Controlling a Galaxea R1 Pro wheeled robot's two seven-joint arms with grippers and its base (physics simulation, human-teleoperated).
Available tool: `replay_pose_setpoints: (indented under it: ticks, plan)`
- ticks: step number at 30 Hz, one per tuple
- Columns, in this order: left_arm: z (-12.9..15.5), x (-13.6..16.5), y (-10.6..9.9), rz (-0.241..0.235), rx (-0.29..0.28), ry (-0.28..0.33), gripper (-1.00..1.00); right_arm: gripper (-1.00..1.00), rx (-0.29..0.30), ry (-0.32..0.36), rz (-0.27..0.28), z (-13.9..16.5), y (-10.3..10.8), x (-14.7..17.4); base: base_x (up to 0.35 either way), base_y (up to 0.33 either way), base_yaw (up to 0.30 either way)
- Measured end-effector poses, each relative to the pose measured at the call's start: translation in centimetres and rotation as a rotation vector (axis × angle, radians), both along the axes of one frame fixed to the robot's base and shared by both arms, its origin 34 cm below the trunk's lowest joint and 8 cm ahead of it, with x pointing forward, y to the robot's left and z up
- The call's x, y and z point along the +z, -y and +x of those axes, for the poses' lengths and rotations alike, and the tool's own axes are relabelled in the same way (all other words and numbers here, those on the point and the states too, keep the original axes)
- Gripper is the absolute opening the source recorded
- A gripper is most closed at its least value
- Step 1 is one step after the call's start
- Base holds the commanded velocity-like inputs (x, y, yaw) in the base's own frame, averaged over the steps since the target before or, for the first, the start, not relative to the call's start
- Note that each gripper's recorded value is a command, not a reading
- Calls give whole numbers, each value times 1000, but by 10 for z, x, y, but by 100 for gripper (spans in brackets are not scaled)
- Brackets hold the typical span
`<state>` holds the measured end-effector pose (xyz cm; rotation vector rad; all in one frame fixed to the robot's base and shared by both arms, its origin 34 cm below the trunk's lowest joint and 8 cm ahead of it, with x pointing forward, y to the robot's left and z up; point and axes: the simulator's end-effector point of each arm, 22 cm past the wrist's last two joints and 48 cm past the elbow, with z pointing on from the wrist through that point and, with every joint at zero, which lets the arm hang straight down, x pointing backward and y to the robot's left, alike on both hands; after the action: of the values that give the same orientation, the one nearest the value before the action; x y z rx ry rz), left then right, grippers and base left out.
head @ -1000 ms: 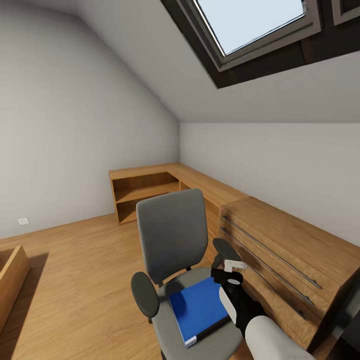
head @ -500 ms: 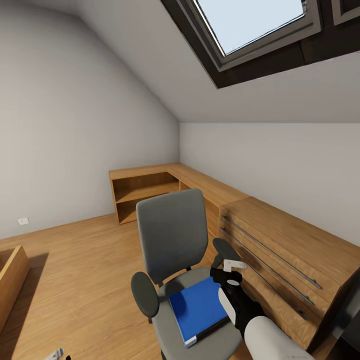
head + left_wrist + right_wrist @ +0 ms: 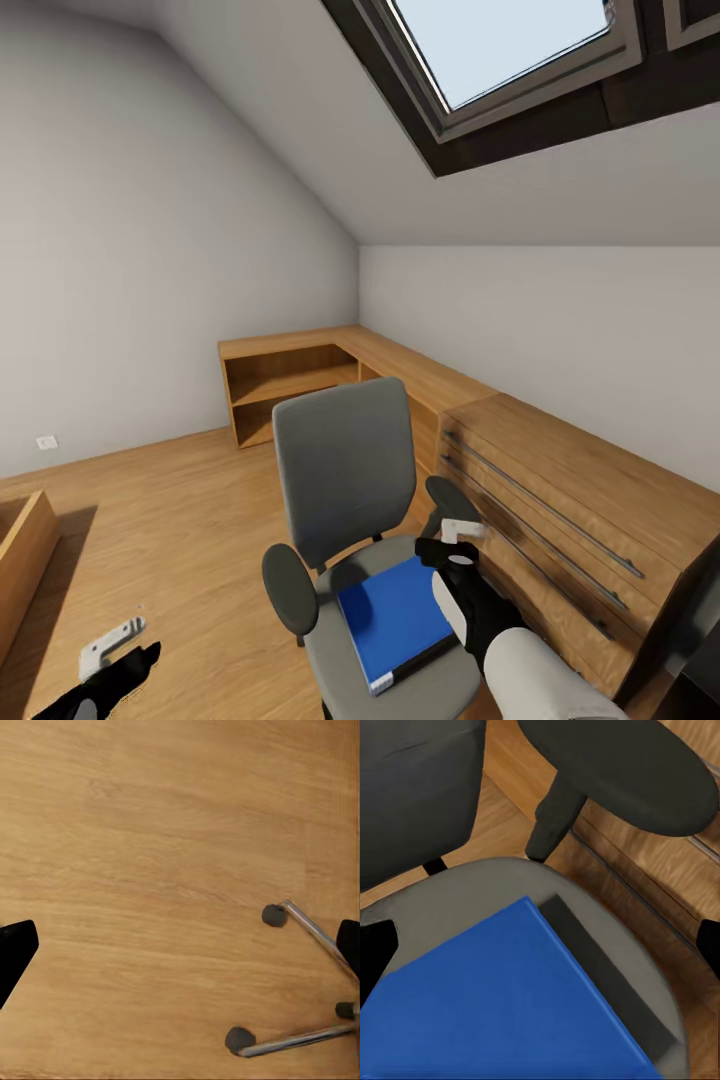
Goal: In the bedroom, organize the workspace by keeping the computer under the desk, ensuring the monitor is on the desk, placing the keyboard on the desk next to the monitor, placing the mouse on the desk next to the keyboard, moving the folder from the swivel chair onto the desk next to the mouse, stacking the notebook on top of the folder with the pen on top of the notebook, and positioning the swivel chair next to the desk.
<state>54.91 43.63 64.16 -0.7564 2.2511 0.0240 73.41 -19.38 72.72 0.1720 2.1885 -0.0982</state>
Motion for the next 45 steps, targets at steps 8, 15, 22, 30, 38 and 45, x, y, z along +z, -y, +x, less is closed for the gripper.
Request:
replay_pose_setpoints:
  ticks: [8, 15, 22, 30, 38, 45]
  plan:
    - [27, 69, 12, -62, -53, 38, 100, 100, 84, -87, 29, 23, -19, 28, 0, 0, 0]
    - [46, 124, 10, -114, -4, 187, 100, 100, 143, -82, 72, 30, -35, 37, 0, 0, 0]
    - [45, 113, 20, -139, 16, 205, 100, 100, 147, -83, 70, 28, -35, 24, 0, 0, 0]
    - [44, 97, 20, -141, 17, 204, 100, 100, 146, -63, 69, 30, -35, 12, 0, 0, 0]
    - [42, 82, 21, -143, 17, 202, 100, 100, 144, -58, 68, 29, -35, -2, 0, 0, 0]
    - [41, 68, 21, -143, 17, 203, 100, 100, 144, -58, 68, 27, -35, -15, 0, 0, 0]
